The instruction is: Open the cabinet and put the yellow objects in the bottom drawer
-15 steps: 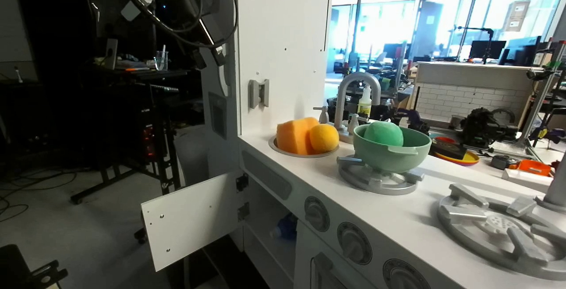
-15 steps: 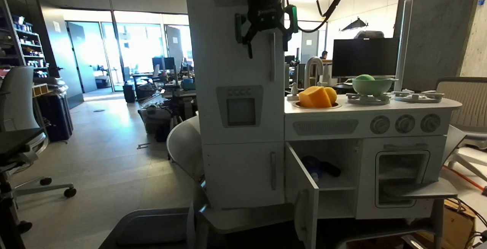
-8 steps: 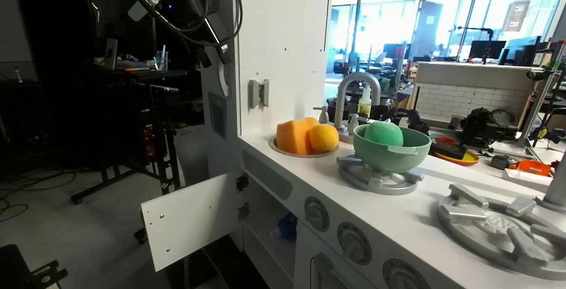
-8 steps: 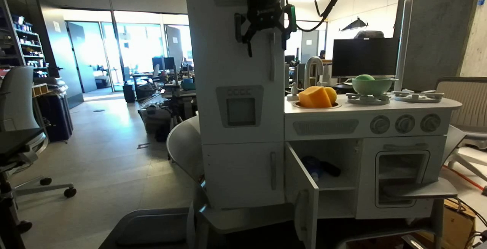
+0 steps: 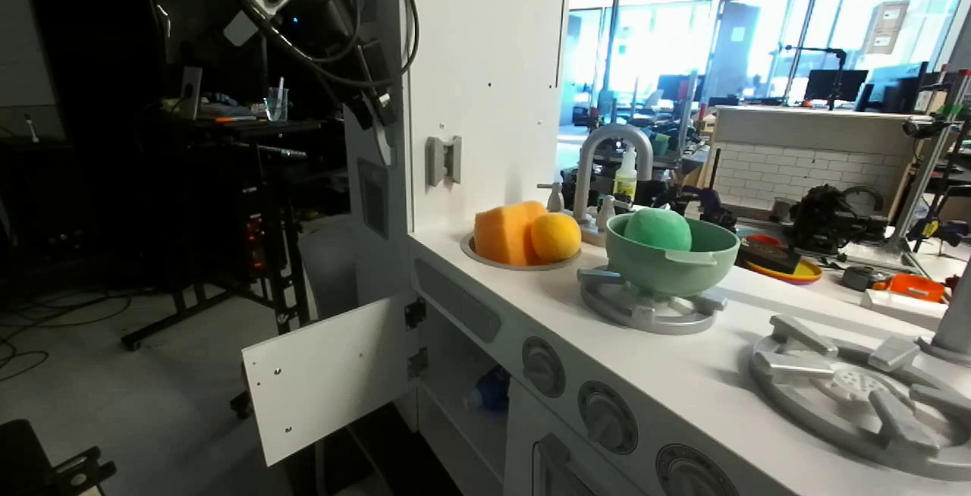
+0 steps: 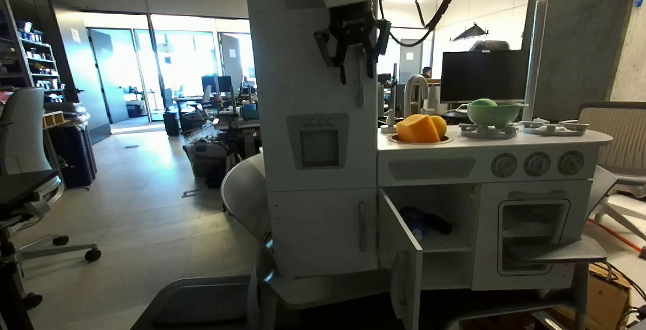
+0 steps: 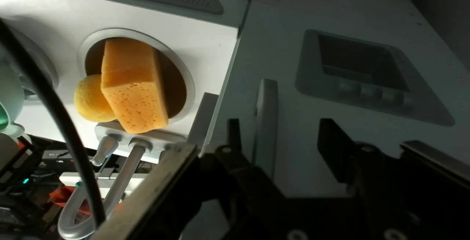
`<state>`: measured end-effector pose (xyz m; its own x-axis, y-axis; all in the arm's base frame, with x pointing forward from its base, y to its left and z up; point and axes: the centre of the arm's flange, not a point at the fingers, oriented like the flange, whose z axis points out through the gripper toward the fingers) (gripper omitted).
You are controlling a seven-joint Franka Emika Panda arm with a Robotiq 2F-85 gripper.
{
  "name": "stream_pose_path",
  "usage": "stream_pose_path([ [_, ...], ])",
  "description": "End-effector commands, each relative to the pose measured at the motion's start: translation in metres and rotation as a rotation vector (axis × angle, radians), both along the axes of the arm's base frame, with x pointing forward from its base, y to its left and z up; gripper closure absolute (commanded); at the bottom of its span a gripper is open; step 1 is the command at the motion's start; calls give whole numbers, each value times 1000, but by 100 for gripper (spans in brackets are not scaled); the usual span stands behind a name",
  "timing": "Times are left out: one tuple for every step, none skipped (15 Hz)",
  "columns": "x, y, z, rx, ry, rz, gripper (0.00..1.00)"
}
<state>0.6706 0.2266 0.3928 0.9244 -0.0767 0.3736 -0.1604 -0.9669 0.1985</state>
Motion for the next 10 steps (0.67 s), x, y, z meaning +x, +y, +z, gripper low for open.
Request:
stream_pose_path([
  [-1, 3, -4, -37, -2, -5, 73],
  [-4, 0, -8, -45, 1, -9, 82],
  [-5, -6, -13, -50, 4, -14, 88],
  [-7, -4, -8, -57, 5, -19, 95],
  [-10, -6, -9, -58, 1, -28, 100],
  [-13, -11, -13, -48, -5, -45, 96],
  [-18, -9, -10, -55, -2, -67, 95],
  [-25, -8, -7, -50, 2, -100, 95],
  [-29, -10, -12, -41, 5, -128, 95],
  [-36, -5, -9, -36, 11, -152, 95],
])
